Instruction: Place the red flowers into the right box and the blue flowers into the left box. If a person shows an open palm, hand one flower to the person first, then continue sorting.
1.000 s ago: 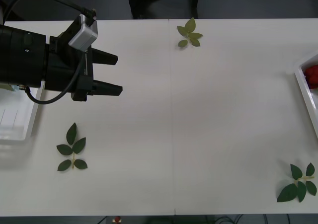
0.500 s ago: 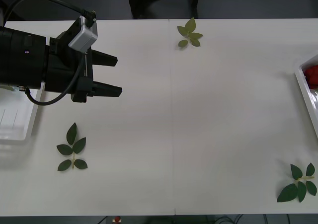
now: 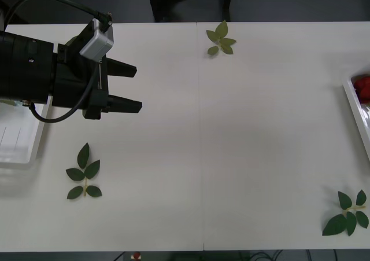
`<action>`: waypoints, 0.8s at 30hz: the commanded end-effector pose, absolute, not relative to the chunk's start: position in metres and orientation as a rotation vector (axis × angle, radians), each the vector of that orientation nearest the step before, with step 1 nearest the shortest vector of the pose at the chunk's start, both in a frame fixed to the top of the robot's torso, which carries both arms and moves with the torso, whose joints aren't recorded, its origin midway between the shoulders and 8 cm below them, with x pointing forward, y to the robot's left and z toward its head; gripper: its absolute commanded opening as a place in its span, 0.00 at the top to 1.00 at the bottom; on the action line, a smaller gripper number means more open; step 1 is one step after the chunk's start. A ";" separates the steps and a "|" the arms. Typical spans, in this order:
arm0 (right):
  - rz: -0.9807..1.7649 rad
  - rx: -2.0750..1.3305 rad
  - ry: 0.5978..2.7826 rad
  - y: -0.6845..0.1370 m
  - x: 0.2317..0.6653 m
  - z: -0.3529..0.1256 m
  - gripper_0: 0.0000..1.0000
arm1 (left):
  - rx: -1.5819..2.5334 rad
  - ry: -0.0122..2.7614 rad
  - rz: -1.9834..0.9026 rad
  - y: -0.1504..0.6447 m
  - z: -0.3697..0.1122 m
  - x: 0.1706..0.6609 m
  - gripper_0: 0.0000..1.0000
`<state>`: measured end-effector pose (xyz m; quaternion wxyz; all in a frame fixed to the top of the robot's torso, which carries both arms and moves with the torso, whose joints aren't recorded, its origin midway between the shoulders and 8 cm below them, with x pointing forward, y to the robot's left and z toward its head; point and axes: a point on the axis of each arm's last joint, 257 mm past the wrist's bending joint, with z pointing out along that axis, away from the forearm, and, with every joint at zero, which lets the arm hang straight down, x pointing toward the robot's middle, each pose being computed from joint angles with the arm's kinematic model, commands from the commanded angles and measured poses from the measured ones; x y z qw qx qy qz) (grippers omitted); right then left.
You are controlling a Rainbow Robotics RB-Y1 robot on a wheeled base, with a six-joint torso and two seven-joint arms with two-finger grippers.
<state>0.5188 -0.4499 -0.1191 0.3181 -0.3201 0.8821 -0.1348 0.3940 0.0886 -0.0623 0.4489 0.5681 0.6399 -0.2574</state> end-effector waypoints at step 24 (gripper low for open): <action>0.315 -1.439 1.667 -0.218 0.440 -0.106 0.00 | 1.419 1.570 -0.589 0.096 -0.060 0.395 0.25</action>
